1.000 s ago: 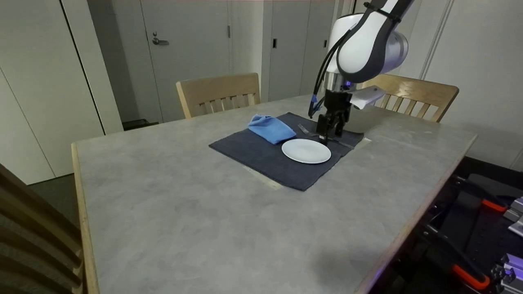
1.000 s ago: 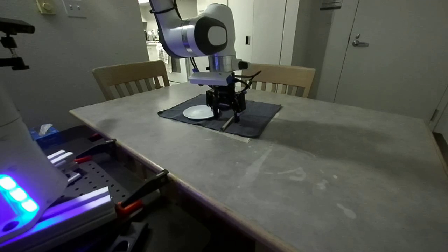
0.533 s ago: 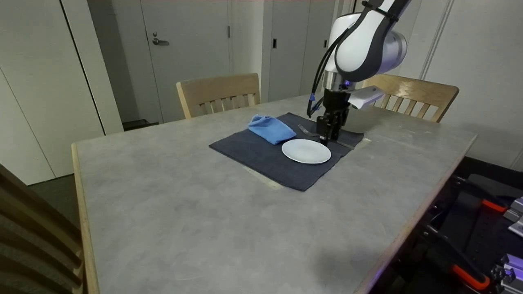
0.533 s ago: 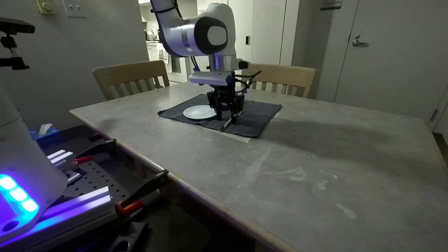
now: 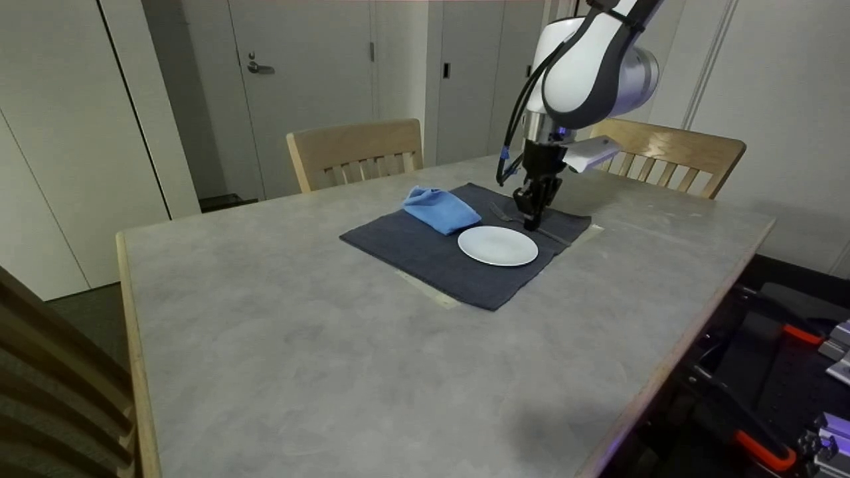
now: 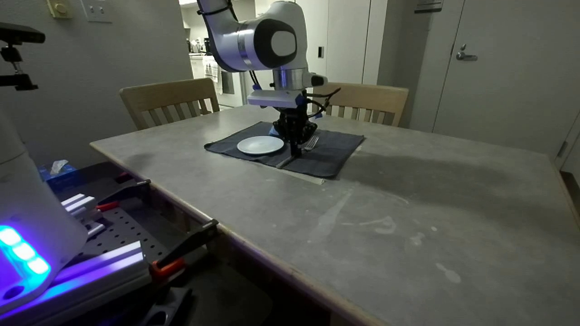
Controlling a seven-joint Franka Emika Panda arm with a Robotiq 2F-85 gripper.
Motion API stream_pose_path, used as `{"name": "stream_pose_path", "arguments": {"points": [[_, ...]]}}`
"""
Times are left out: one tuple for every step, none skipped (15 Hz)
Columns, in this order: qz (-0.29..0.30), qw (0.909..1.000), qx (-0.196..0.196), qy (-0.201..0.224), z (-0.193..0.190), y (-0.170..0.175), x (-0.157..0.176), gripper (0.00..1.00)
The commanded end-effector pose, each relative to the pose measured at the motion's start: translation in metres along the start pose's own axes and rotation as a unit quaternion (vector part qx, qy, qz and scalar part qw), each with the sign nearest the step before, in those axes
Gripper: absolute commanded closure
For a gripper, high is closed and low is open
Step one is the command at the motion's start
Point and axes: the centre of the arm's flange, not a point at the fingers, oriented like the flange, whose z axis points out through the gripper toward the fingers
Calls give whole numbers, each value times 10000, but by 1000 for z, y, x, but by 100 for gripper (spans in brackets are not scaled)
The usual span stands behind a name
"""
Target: Put the fork on the plate
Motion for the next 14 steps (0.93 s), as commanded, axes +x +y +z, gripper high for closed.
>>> {"name": "stream_pose_path", "arguments": {"points": [[87, 10000, 27, 1, -9, 5, -1, 98], [91, 10000, 29, -5, -9, 5, -2, 97], [90, 10000, 35, -19, -10, 5, -3, 97], [58, 10000, 50, -32, -13, 5, -2, 97], [19, 10000, 49, -49, -15, 5, -2, 97], [-70, 9999, 74, -70, -21, 3, -2, 97], [-159, 9997, 144, -93, -27, 1, -2, 97], [-251, 9995, 172, -106, -33, -2, -2, 97], [-360, 9989, 244, -148, -40, -4, 0, 97], [-461, 9982, 323, -205, -48, -6, 1, 97], [-596, 9968, 457, -286, -54, -10, 0, 97], [-710, 9953, 551, -364, -59, -13, 0, 97], [-857, 9929, 694, -454, -64, -17, -2, 97], [-1014, 9901, 813, -527, -68, -21, -7, 97]]}}
